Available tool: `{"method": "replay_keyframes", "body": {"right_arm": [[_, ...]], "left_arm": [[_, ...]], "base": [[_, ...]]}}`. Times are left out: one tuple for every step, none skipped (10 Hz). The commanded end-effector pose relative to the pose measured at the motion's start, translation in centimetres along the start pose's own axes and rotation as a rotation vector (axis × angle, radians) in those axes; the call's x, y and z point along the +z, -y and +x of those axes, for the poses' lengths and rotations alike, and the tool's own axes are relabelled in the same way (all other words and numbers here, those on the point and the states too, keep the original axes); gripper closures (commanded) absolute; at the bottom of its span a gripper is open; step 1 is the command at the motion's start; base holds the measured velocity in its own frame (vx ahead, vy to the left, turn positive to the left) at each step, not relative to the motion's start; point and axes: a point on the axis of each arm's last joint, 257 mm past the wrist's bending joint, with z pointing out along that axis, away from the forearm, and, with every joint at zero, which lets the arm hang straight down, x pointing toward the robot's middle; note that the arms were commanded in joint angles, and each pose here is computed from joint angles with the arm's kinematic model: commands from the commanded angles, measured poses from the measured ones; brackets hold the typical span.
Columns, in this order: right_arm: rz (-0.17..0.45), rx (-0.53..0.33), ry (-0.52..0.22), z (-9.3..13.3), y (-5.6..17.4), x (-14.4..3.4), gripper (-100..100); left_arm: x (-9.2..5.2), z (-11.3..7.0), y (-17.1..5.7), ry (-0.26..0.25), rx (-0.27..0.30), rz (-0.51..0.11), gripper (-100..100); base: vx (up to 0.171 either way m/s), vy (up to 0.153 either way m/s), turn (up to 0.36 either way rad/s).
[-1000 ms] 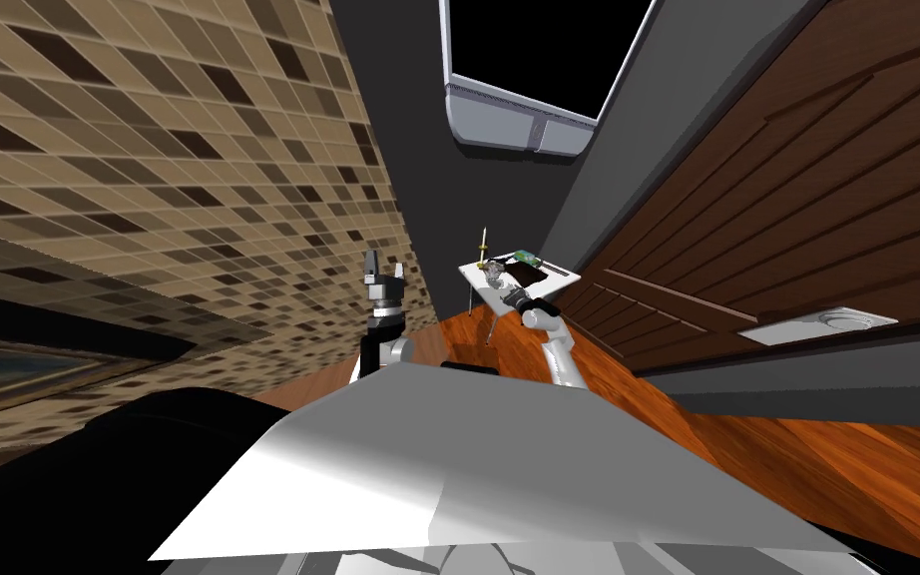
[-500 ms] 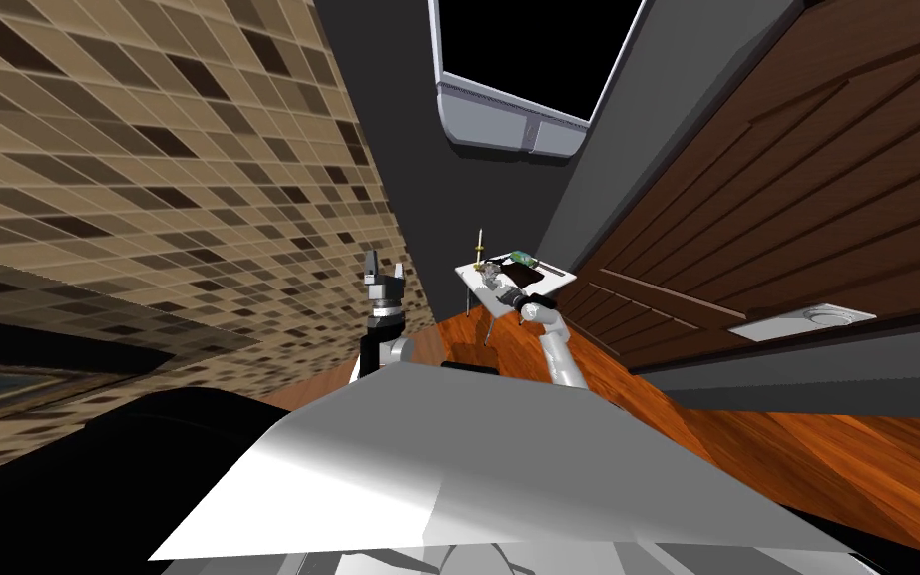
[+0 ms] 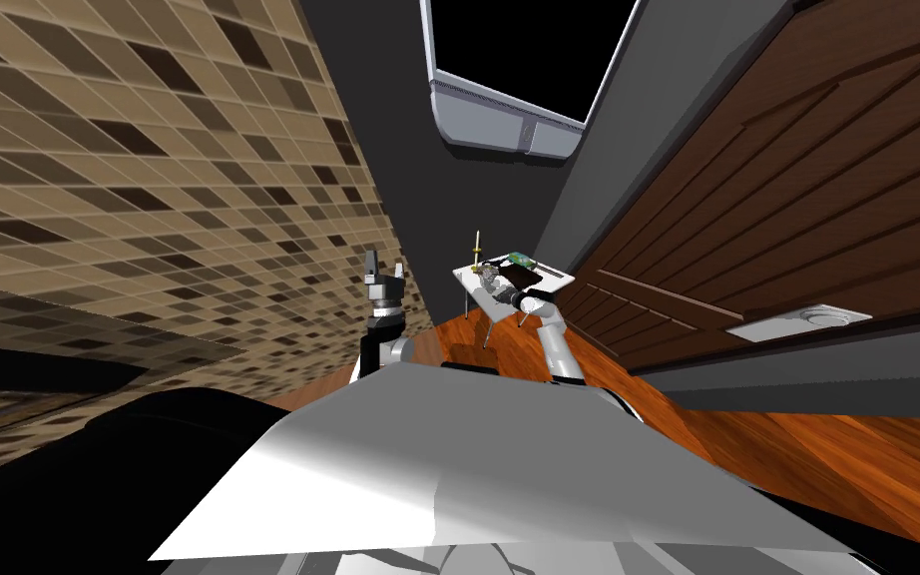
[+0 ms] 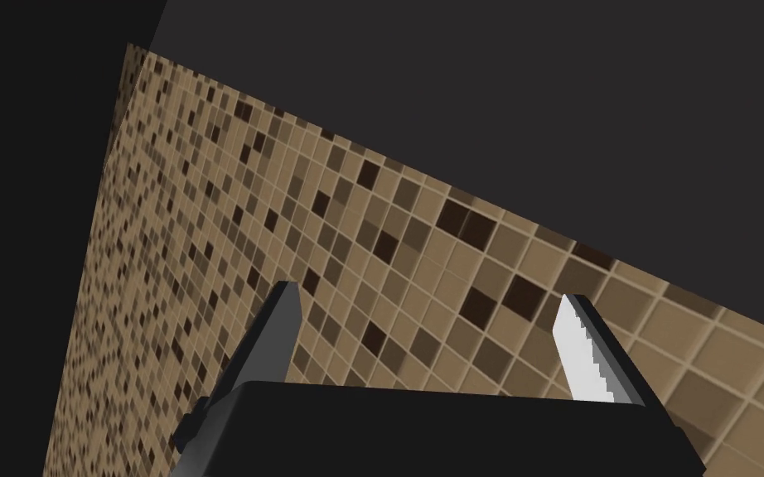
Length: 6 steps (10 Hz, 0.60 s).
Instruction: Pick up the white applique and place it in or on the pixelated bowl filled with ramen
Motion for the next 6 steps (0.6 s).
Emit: {"method": "replay_keyframes", "body": {"right_arm": [[0.034,0.028,0.016,0.0,0.8,0.1,-100],[0.067,0.064,0.021,0.5,1.3,0.3,-100],[0.071,0.064,0.025,0.4,1.4,0.3,-100],[0.105,0.097,0.034,0.8,1.9,0.4,-100],[0.133,0.127,0.038,1.4,2.3,0.5,-100],[0.162,0.153,0.045,1.8,2.8,0.6,-100]], "left_arm": [[0.0,0.0,0.0,0.0,0.0,0.0,0],[0.0,0.0,0.0,0.0,0.0,0.0,0],[0.0,0.0,0.0,0.0,0.0,0.0,0],[0.0,0.0,0.0,0.0,0.0,0.0,0],[0.0,0.0,0.0,0.0,0.0,0.0,0],[0.0,0.0,0.0,0.0,0.0,0.0,0]], "base": [[0.085,0.005,-0.023],[0.066,0.004,-0.032],[0.052,0.005,-0.014],[0.066,-0.002,-0.03],[0.096,0.007,-0.04],[0.126,0.007,-0.037]]}}
